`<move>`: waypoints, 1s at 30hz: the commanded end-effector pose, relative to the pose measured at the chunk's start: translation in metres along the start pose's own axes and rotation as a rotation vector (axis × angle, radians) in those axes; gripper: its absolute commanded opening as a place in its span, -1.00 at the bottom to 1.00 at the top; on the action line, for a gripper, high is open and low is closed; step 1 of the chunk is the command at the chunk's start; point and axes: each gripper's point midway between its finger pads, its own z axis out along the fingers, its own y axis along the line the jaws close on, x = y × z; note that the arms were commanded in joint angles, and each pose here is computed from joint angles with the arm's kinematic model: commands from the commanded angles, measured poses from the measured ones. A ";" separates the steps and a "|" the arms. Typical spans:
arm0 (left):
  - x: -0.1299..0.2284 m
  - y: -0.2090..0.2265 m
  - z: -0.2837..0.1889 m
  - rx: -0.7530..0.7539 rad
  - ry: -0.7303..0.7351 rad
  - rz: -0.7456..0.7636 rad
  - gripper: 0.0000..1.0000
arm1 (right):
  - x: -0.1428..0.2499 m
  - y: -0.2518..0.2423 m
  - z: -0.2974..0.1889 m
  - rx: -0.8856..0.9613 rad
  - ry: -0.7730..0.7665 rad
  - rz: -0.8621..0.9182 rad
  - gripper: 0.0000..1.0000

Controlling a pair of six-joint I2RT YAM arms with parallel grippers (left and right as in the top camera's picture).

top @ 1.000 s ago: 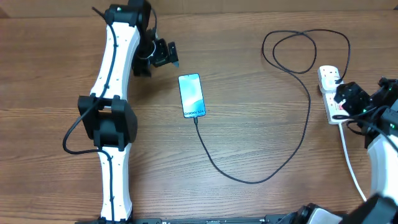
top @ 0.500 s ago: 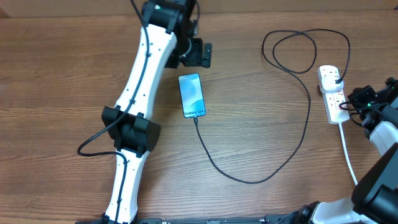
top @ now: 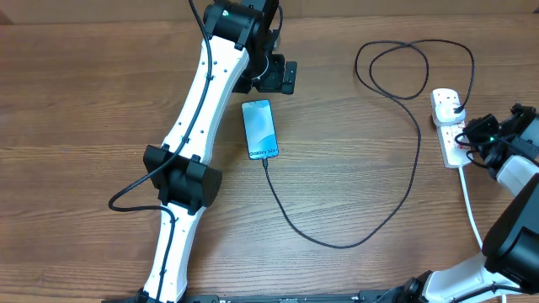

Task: Plug charger to phone and switch on socket

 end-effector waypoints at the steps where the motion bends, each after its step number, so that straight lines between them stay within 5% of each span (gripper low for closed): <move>1: -0.005 -0.003 -0.012 0.003 -0.043 0.012 1.00 | -0.002 0.010 0.007 -0.019 0.004 -0.009 -0.93; 30: -0.006 -0.003 -0.012 0.003 -0.045 0.013 1.00 | 0.003 0.002 0.021 0.020 -0.007 -0.025 -0.93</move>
